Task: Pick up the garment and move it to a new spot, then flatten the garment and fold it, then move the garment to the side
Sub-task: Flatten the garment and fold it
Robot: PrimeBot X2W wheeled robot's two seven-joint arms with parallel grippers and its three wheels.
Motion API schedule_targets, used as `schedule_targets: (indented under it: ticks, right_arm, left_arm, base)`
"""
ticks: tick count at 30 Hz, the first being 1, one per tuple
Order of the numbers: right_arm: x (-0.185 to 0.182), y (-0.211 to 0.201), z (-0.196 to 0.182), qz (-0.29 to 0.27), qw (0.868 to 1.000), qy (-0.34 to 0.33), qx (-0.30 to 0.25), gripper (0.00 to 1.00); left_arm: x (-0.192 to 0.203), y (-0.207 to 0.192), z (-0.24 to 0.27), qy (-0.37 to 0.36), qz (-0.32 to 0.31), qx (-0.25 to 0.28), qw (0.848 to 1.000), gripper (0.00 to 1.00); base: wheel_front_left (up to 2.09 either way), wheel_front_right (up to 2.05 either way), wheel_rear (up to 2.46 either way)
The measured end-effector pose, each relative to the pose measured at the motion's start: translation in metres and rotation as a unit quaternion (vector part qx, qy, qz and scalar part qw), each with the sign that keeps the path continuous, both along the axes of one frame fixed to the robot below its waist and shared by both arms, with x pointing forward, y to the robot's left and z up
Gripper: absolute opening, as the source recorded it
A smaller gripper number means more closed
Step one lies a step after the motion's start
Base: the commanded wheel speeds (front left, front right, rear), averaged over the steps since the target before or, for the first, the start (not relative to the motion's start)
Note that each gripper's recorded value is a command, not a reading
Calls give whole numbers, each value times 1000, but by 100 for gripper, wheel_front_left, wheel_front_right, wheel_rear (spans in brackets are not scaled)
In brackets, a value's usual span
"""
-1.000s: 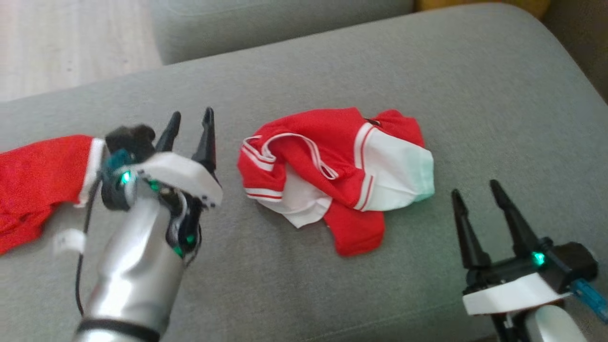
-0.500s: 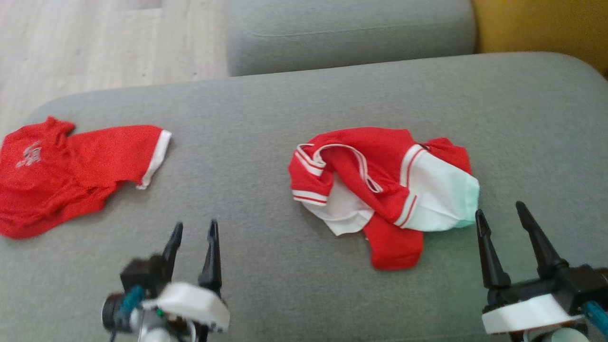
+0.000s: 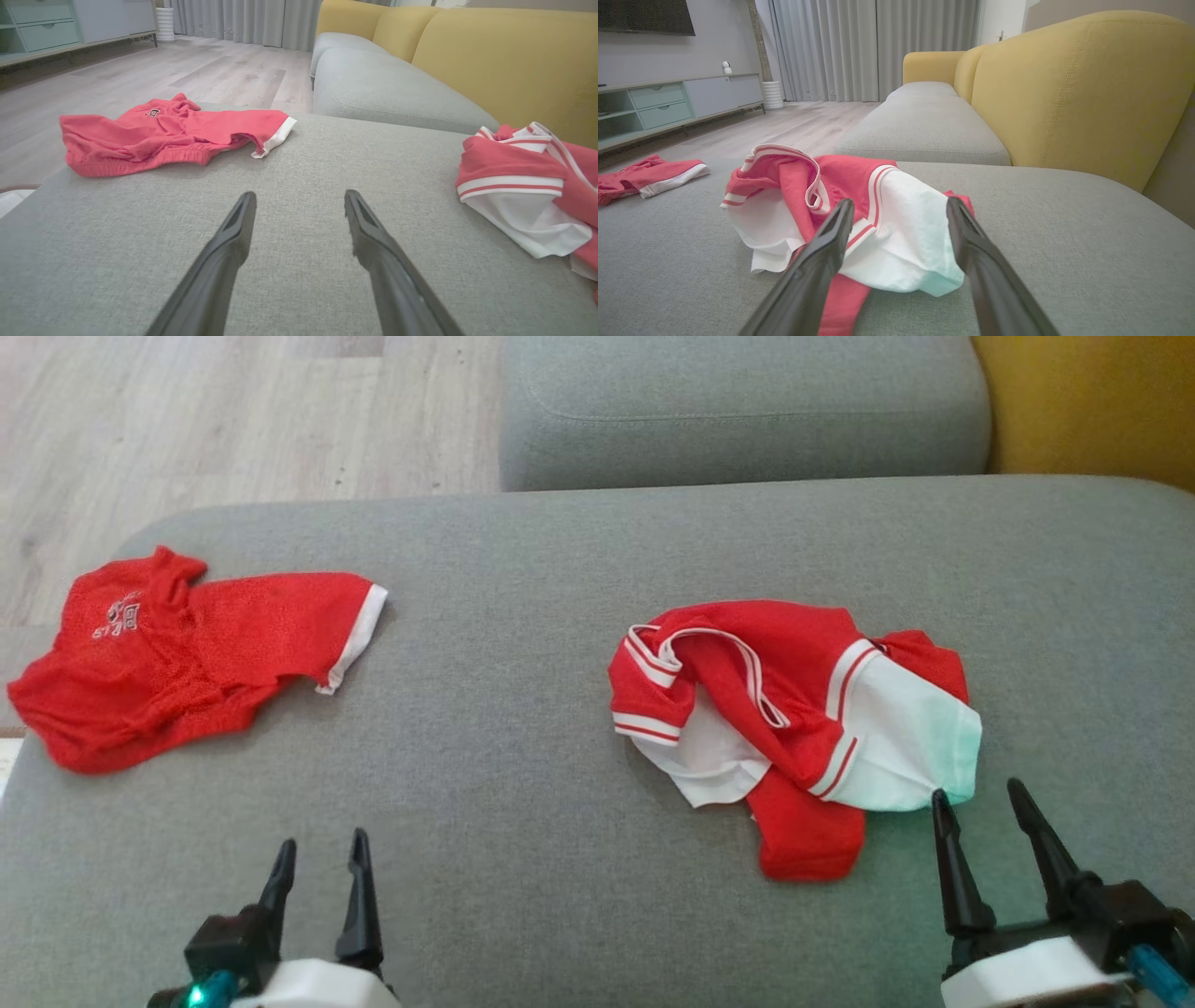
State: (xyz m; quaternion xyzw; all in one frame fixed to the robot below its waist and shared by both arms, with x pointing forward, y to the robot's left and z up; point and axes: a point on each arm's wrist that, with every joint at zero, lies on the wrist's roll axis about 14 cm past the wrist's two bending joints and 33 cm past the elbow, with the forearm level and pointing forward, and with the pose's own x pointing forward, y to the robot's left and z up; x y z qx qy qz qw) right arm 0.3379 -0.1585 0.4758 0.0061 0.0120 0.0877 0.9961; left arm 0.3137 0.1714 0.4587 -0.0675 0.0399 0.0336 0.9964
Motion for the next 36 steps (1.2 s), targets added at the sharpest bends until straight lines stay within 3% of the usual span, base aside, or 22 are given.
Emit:
schedule_targets:
  ticks: [14,18,23,29,36]
  right_arm:
    - [0,13,-7,19,1000,11,5,100]
    - [0,44,-5,63,998,10,15,100]
    - [12,101,3,158,987,10,14,100]
    - [37,128,-18,193,976,100,15,100]
    - [49,162,-47,226,951,206,42,100]
  left_arm:
    - [-3,7,-1,0,4,5,1000,100]
    - [-1,5,-3,4,1,4,1000,100]
    - [1,-2,-3,5,-6,-7,1000,100]
    - [5,-12,-3,7,-4,-33,999,100]
    - [0,-16,-8,22,15,-53,998,100]
  base:
    - [0,0,0]
    - [0,0,0]
    - [0,0,0]
    - [0,0,0]
    - [0,0,0]
